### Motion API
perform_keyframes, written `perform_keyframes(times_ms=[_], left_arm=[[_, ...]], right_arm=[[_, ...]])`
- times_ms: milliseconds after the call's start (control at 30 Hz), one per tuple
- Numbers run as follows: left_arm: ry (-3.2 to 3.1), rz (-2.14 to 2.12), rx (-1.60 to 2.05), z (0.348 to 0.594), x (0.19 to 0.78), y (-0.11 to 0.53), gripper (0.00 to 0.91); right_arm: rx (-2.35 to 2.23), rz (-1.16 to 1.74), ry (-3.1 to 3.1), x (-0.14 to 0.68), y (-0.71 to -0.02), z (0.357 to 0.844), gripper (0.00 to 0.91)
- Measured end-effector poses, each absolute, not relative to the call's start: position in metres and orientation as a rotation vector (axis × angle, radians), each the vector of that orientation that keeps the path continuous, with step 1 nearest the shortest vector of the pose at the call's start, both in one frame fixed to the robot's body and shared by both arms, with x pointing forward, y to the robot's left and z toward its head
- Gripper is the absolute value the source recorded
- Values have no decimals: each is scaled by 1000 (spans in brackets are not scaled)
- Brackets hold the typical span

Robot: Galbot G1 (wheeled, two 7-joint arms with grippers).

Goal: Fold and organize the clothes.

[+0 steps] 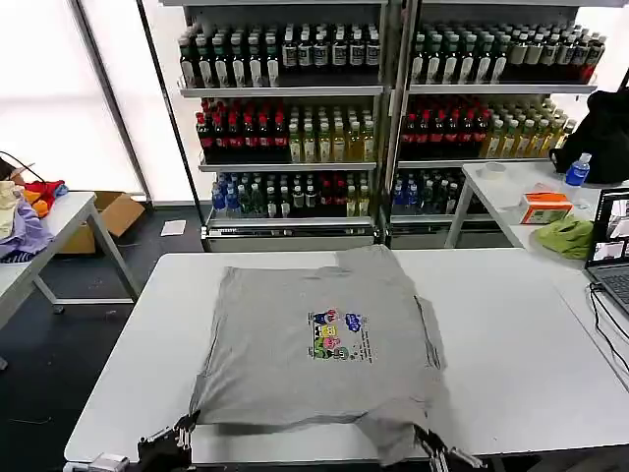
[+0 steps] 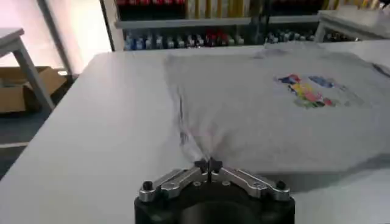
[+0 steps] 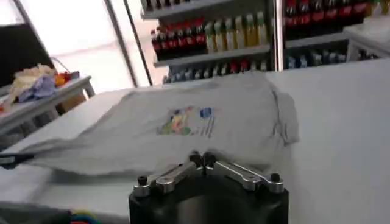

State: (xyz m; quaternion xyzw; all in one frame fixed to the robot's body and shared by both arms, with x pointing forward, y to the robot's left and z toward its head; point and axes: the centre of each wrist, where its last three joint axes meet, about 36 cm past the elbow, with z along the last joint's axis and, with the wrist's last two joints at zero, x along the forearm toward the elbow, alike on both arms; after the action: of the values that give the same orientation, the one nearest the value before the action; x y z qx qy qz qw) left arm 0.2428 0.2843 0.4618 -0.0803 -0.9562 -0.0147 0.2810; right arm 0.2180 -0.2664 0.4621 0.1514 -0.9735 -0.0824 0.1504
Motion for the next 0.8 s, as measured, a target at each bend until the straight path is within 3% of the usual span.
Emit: perform_keyframes(times_ms=[533, 567, 600, 633, 800], left_arm=[[-2634, 26, -346, 450, 343, 317, 10], [-2635, 32, -347, 449, 349, 318, 131], [-2637, 38, -347, 447, 356, 320, 574], [-2639, 42, -347, 446, 363, 321, 907], [-2639, 51, -330, 439, 390, 330, 907]], right_arm=[[354, -228, -2923, 356, -271, 432, 0], [352, -224, -2921, 365, -270, 430, 0], [354, -220, -2918, 373, -268, 428, 595], [358, -215, -2915, 382, -266, 427, 907], [374, -183, -2907, 413, -260, 431, 907]])
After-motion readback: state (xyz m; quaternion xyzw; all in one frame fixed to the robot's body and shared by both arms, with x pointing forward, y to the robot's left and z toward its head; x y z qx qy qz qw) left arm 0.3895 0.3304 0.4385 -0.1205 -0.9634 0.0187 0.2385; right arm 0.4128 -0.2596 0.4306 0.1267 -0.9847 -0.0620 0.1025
